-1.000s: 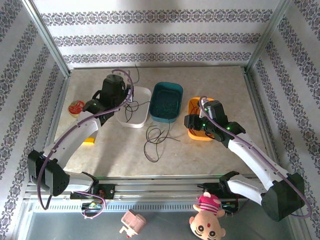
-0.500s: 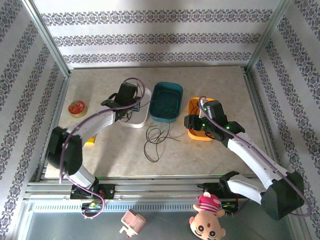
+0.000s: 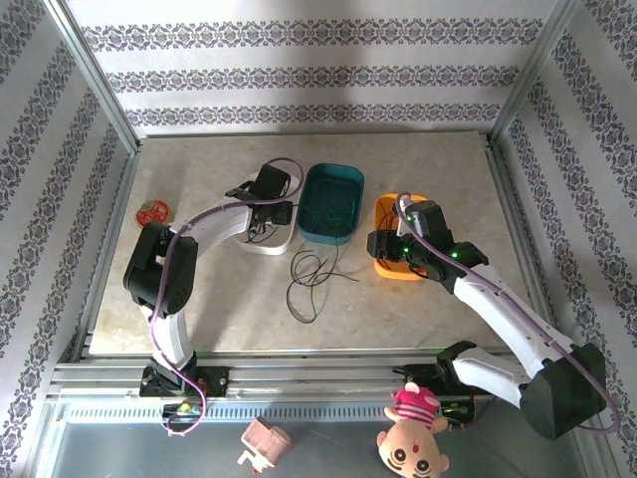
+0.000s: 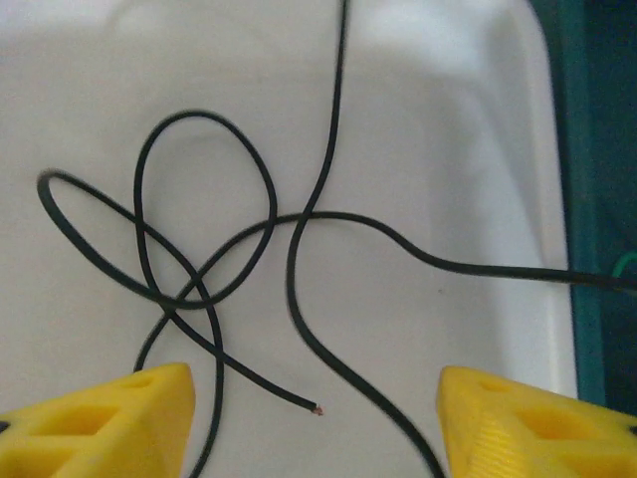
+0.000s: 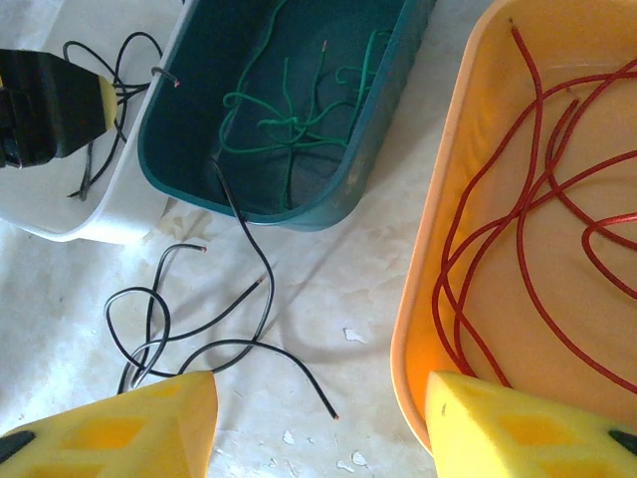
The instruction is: Untangle the cables
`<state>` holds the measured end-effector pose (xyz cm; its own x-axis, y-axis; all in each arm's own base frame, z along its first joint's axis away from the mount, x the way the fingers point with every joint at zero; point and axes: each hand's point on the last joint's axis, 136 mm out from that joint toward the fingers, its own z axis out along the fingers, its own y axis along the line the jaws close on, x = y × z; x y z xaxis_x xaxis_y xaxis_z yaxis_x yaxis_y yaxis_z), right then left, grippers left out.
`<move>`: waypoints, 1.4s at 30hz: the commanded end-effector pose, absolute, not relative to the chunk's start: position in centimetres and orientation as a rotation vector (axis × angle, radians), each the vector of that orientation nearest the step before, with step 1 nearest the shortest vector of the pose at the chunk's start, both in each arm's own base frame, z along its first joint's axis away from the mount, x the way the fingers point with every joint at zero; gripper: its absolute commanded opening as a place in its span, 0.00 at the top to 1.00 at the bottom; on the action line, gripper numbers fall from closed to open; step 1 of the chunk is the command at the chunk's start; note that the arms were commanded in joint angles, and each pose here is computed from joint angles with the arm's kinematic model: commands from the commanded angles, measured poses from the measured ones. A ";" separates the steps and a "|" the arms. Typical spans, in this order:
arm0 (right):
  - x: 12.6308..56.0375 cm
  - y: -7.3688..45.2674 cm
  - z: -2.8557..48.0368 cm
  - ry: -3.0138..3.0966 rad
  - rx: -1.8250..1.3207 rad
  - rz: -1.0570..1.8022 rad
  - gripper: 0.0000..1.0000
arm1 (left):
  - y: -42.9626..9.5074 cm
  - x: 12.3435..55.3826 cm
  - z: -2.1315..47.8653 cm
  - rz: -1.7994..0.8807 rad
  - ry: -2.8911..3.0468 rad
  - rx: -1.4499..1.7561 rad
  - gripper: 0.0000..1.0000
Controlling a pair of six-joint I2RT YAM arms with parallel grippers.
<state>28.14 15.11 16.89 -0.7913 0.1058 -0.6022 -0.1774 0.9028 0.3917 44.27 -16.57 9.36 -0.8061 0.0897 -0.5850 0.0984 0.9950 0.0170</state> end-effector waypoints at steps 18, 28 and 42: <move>27.8 14.6 15.8 2.436 -0.052 0.561 0.42 | -28.6 26.2 10.1 -0.279 2.535 1.019 0.20; 27.6 14.4 15.8 2.438 -0.047 0.548 0.42 | -29.5 27.5 6.7 -0.239 2.553 0.994 0.26; 27.7 14.3 15.9 2.435 -0.040 0.542 0.42 | -31.4 29.9 14.1 -0.229 2.289 0.946 0.90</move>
